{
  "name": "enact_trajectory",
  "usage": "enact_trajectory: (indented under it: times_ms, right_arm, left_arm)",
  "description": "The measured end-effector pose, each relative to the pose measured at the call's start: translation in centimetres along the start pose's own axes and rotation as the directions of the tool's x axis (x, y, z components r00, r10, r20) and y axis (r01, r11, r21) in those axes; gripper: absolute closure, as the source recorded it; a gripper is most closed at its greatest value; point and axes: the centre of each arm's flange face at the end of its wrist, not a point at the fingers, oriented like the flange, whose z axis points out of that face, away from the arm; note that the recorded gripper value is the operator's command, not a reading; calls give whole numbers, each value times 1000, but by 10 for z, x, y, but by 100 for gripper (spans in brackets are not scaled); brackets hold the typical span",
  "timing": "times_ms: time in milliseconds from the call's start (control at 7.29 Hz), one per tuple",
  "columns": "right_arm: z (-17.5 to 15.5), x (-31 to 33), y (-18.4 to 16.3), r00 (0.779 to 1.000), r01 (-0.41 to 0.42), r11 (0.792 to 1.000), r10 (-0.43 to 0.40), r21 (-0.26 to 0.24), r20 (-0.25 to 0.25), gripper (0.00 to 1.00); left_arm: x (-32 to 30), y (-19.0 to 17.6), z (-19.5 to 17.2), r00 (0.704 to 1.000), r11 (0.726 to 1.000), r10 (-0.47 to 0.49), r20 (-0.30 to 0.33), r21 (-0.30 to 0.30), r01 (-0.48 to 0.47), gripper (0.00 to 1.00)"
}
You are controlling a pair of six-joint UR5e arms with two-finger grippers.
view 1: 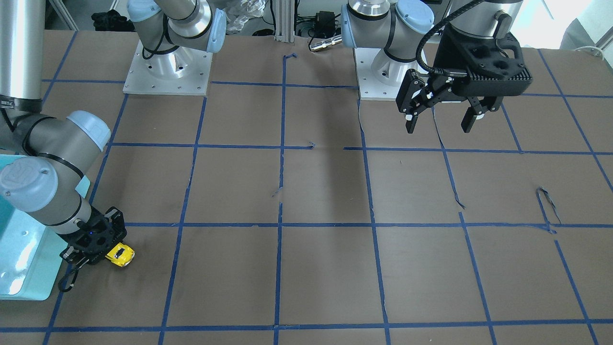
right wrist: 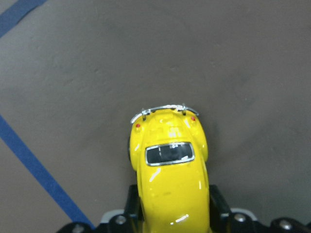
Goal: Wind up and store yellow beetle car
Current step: 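Lift the car with the right gripper and carry it over the blue tray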
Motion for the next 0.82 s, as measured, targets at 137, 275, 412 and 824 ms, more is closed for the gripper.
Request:
enact_trajectory:
  times_ms: [137, 275, 412, 824]
  right_arm:
    - [-24, 2, -3, 1000, 2, 1000, -2, 5, -2, 100]
    - [-61, 9, -6, 1000, 3, 1000, -3, 6, 3, 100]
    - [-107, 20, -7, 1000, 3, 1000, -3, -4, 18, 100]
    - [-185, 69, 57, 996, 53, 997, -49, -51, 70, 100]
  left_arm:
    - [0, 0, 0, 1000, 1000, 5, 1, 0, -5, 0]
    - [0, 0, 0, 1000, 1000, 7, 1, 1, -7, 0]
    - [0, 0, -1, 1000, 1000, 8, 1, 1, -8, 0]
    - [0, 0, -1, 1000, 1000, 9, 1, 2, -9, 0]
